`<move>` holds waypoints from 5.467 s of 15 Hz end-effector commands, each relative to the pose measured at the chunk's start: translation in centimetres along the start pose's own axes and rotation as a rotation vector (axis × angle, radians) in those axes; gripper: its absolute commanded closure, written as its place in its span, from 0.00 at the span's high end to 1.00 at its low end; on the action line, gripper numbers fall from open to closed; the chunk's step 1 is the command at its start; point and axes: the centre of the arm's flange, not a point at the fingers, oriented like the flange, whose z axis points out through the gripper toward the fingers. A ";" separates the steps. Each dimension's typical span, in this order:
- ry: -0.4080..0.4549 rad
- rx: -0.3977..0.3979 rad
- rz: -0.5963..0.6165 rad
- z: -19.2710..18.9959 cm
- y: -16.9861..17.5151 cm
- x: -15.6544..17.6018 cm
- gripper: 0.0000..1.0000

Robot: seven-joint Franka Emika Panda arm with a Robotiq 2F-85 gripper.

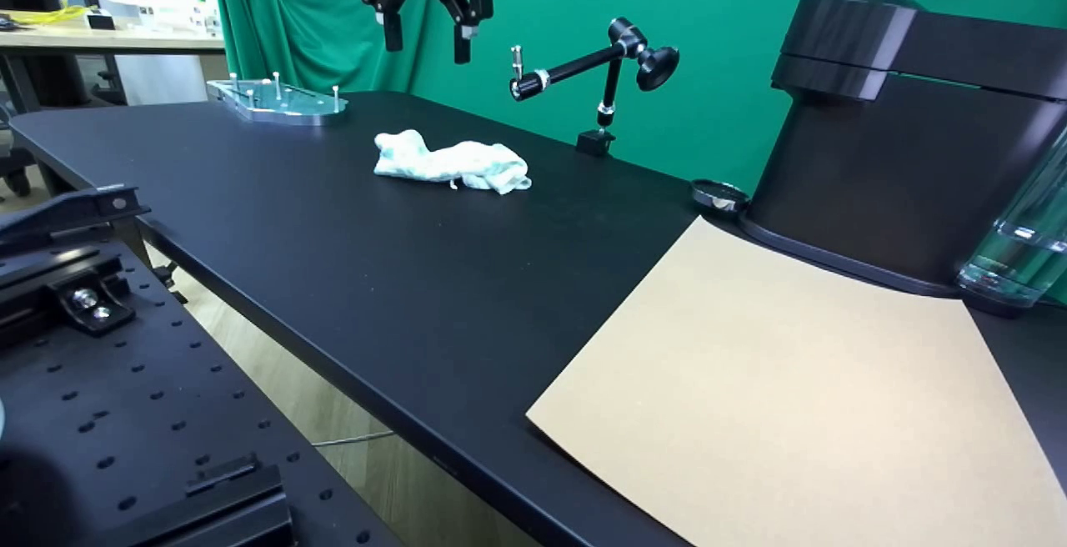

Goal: Place the cloth on the black stand

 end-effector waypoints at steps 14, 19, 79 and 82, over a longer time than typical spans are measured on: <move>0.025 -0.039 -0.298 10.7 -5.1 1.6 1.00; 0.052 0.000 -0.386 13.1 -6.3 2.7 0.75; -0.147 -0.267 0.350 -3.2 11.2 7.1 0.82; -0.188 -0.250 0.203 -3.4 10.6 5.8 0.99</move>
